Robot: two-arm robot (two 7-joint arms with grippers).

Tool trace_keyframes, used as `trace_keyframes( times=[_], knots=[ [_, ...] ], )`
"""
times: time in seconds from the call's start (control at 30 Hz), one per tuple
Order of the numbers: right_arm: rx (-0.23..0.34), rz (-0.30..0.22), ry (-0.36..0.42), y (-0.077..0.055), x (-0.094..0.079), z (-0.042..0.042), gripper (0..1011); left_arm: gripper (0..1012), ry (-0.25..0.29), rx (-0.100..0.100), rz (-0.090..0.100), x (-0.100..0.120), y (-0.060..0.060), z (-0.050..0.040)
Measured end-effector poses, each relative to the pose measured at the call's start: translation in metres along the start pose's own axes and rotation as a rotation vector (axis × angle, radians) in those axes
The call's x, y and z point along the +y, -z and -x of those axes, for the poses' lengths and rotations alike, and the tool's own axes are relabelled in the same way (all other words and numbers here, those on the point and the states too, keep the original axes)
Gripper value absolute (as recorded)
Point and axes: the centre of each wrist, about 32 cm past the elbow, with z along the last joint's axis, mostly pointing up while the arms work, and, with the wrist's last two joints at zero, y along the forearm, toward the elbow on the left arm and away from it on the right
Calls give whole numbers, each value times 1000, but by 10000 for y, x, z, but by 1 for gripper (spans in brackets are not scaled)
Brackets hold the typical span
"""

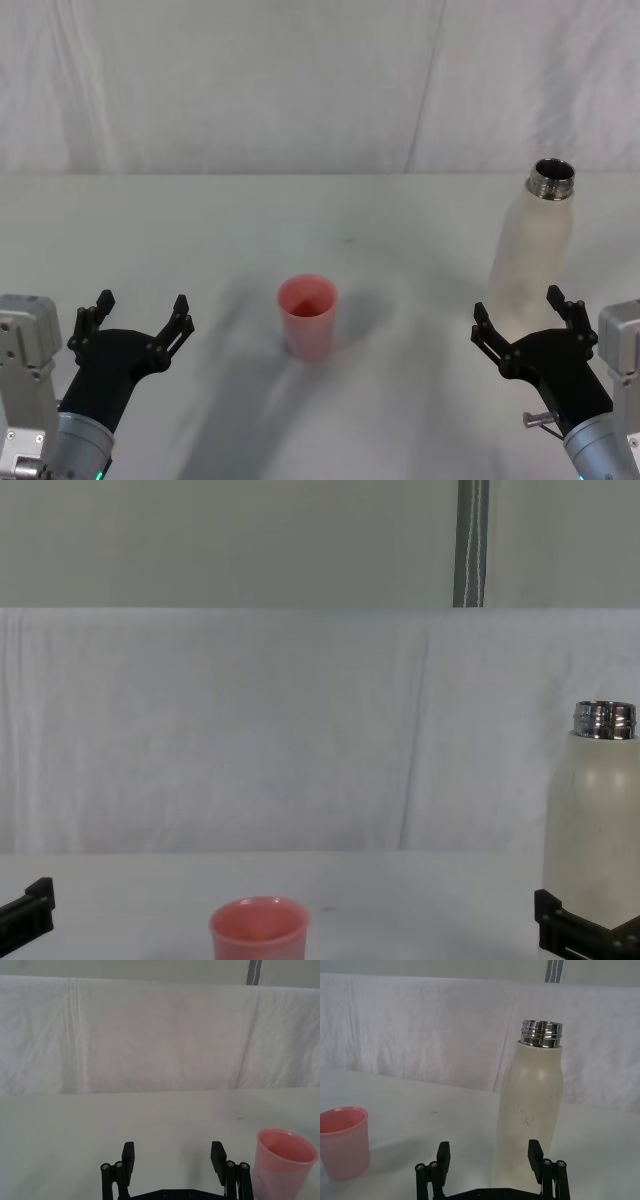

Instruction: Grasp the thermos with one hand and pour water into the cup lid.

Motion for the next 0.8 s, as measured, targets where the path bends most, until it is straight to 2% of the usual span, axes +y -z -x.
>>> trace_keyframes(
  times=[0.8],
  knots=[
    [0,0,0,0,0,0,1003,1001,0,0,0,0,0,0]
  ],
)
